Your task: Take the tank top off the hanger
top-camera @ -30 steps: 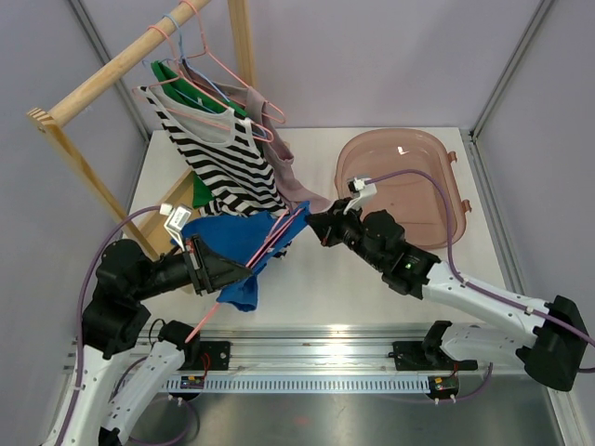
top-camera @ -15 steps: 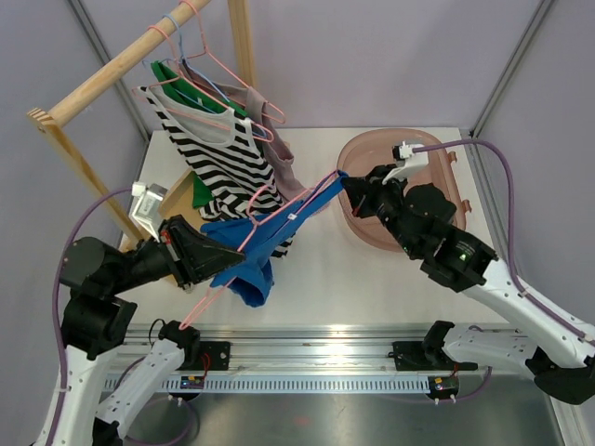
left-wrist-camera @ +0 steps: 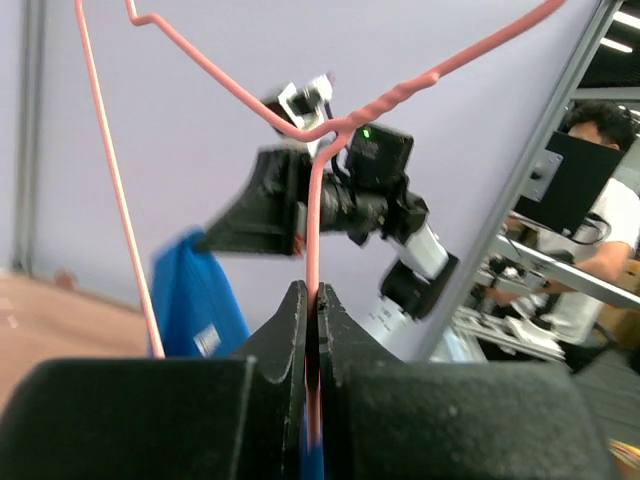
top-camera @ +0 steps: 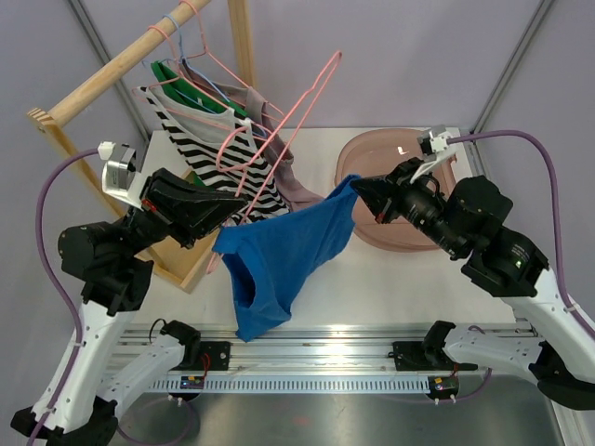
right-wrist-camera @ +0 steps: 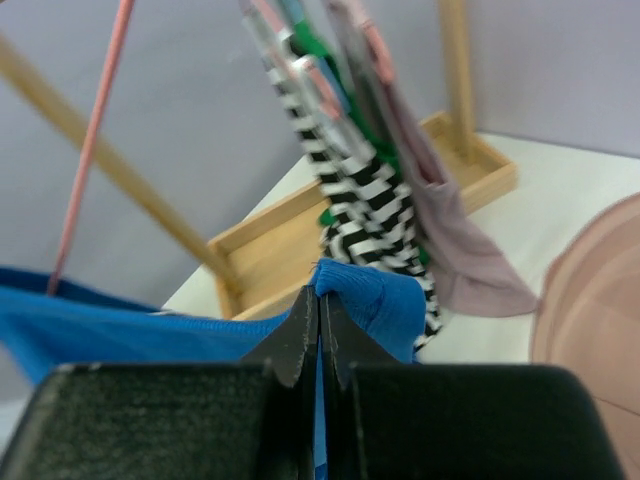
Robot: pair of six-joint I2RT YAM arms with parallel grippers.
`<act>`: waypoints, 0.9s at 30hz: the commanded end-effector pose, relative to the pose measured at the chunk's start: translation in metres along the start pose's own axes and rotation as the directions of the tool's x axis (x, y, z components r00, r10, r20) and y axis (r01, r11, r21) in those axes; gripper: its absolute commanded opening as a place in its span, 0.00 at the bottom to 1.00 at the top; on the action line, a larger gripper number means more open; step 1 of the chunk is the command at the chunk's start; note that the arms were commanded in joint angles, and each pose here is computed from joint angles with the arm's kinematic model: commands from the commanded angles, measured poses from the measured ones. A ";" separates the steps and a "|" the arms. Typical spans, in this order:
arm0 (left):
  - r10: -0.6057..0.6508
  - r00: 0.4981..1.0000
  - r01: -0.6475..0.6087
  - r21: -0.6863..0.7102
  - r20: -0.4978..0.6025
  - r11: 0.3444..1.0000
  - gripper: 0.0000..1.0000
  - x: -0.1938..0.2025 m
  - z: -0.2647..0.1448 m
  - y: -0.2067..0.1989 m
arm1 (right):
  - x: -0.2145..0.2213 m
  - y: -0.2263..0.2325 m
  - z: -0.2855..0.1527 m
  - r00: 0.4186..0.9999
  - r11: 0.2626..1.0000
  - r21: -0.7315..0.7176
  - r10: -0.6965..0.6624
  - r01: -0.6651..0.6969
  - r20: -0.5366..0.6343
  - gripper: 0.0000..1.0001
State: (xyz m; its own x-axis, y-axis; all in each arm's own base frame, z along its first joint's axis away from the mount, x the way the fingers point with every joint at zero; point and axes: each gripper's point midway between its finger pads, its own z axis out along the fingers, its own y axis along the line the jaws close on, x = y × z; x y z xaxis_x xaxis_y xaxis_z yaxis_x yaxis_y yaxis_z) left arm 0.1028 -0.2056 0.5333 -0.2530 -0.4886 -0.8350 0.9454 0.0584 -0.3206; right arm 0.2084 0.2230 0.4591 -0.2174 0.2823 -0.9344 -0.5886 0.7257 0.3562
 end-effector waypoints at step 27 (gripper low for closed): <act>0.231 0.965 -0.139 -0.506 0.124 0.851 0.00 0.023 -0.105 0.036 | 0.201 0.027 0.046 0.895 0.971 -0.168 0.080 -0.169 -0.440 0.29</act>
State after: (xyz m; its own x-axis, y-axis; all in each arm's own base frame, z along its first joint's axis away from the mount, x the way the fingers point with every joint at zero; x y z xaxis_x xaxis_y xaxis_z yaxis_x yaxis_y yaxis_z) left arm 0.1051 -0.1284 0.4886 0.0901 -0.5875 -0.8042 0.7923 0.5315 -0.2995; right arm 0.1732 0.3170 0.2587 -0.6246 -0.0828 -0.7765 -0.6733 0.5609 0.4818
